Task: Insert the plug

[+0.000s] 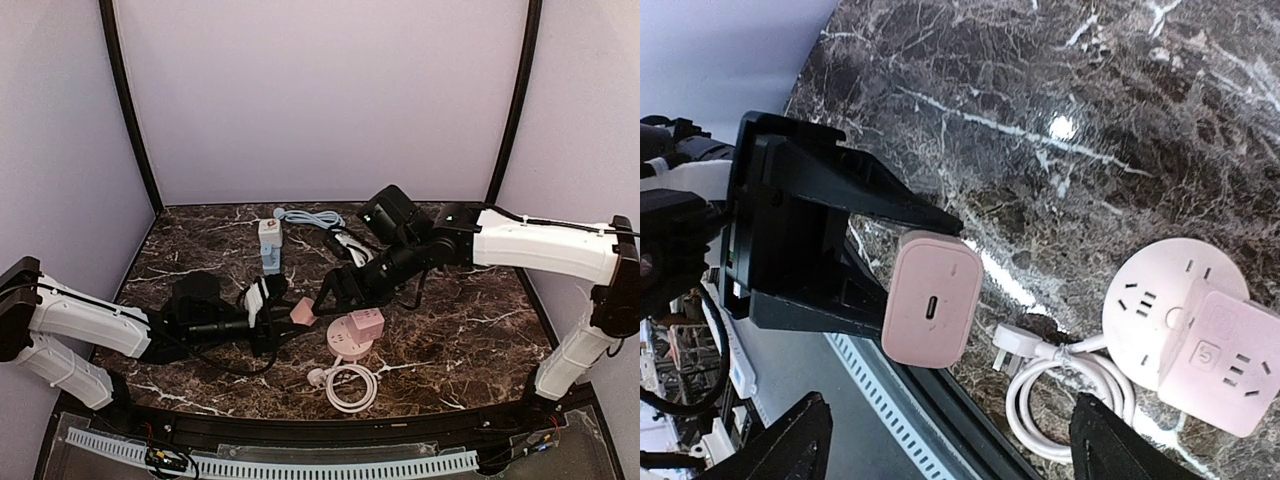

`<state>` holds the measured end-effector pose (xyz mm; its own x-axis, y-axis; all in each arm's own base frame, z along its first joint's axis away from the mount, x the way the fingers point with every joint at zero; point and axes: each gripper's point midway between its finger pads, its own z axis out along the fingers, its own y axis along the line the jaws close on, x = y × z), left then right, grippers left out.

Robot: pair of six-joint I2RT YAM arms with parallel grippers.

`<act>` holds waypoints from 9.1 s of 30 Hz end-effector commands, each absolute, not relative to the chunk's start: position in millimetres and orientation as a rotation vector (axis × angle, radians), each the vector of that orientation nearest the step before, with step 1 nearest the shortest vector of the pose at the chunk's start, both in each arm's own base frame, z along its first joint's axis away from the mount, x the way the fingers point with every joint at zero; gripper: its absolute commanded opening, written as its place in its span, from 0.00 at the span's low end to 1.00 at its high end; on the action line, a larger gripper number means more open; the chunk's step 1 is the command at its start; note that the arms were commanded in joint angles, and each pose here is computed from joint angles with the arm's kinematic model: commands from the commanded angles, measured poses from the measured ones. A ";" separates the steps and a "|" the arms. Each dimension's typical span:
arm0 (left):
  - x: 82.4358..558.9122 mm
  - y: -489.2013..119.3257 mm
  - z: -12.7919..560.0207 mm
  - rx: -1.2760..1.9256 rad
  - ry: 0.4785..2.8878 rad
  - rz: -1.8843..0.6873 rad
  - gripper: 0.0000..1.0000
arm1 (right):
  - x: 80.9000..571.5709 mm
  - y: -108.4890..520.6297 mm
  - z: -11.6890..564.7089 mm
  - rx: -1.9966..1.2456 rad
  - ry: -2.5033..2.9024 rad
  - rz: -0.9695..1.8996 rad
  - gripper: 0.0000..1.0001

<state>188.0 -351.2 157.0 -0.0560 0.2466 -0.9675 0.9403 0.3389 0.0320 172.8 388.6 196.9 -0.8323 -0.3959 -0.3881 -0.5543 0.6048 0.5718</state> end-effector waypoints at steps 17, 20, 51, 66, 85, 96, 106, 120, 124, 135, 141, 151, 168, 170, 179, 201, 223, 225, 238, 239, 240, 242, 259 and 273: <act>175.8 -361.7 173.4 1.170 1.421 -0.763 0.01 | 159.7 425.6 194.4 -0.800 2.723 1.214 0.65; 176.3 -361.9 172.7 1.167 1.420 -0.755 0.01 | 157.3 429.6 192.7 -0.809 2.730 1.223 0.58; 199.8 -324.6 183.8 0.907 1.465 -0.622 0.99 | 189.1 377.9 150.6 -0.596 2.851 0.639 0.00; 236.2 -268.1 194.6 0.574 1.538 -0.393 0.99 | 199.7 370.6 125.1 -0.548 2.904 0.369 0.00; 249.7 -244.1 190.5 0.443 1.581 -0.338 0.99 | 196.9 365.7 92.0 -0.523 2.946 0.144 0.00; 251.1 -240.1 188.9 0.426 1.589 -0.335 0.99 | 201.6 358.0 82.2 -0.488 2.953 0.038 0.00; 251.8 -237.2 189.0 0.420 1.589 -0.331 0.99 | 201.3 357.7 74.2 -0.484 2.972 -0.024 0.00; 252.6 -233.2 188.1 0.395 1.598 -0.345 0.99 | 200.7 354.9 55.1 -0.475 2.988 -0.122 0.00; 252.5 -231.8 188.7 0.389 1.598 -0.348 0.99 | 199.3 354.2 48.2 -0.479 2.997 -0.137 0.00; 252.0 -231.0 189.6 0.385 1.599 -0.361 0.99 | 196.5 351.1 24.8 -0.474 3.022 -0.174 0.00; 250.9 -231.2 190.6 0.385 1.598 -0.370 0.99 | 197.6 347.0 14.5 -0.461 3.021 -0.229 0.00; 250.0 -231.5 191.7 0.382 1.597 -0.385 0.99 | 203.7 335.5 -2.4 -0.452 2.993 -0.404 0.00; 248.1 -229.8 194.2 0.373 1.592 -0.405 0.99 | 201.1 371.8 44.2 -0.474 2.979 -0.076 0.07; 248.0 -230.0 194.4 0.373 1.592 -0.406 0.99 | 201.7 376.3 56.5 -0.484 2.963 -0.038 0.11; 247.1 -229.2 195.0 0.371 1.590 -0.411 0.99 | 207.1 380.3 105.3 -0.489 2.883 -0.002 0.36; 254.2 -202.0 200.2 0.259 1.590 -0.308 0.99 | 279.3 318.7 248.3 -0.200 2.233 0.056 0.87; 290.8 -45.0 227.9 -0.088 1.625 0.450 0.99 | 368.9 125.4 207.2 0.110 1.945 -0.315 0.99; 291.5 -26.0 224.6 -0.114 1.613 0.456 0.99 | 379.0 117.4 197.2 0.120 1.998 -0.193 0.98; 308.9 33.1 167.9 -0.142 1.681 0.501 0.99 | 382.7 83.0 192.1 -0.043 1.882 -0.044 0.99; 310.7 37.1 169.4 -0.164 1.670 0.509 0.99 | 378.5 80.0 189.7 -0.050 1.857 -0.055 0.99; 313.3 40.8 158.6 -0.176 1.698 0.521 0.99 | 374.2 76.9 187.4 -0.058 1.830 -0.069 0.99; 318.3 43.1 150.2 -0.197 1.703 0.513 0.99 | 364.8 65.6 185.2 -0.049 1.772 -0.107 0.99; 365.7 53.2 129.5 -0.242 1.709 0.384 0.99 | 348.3 26.5 176.5 -0.017 1.513 -0.130 0.99; 382.9 55.1 114.2 -0.231 1.764 0.368 0.98 | 372.3 12.0 147.9 -0.007 1.587 -0.043 0.99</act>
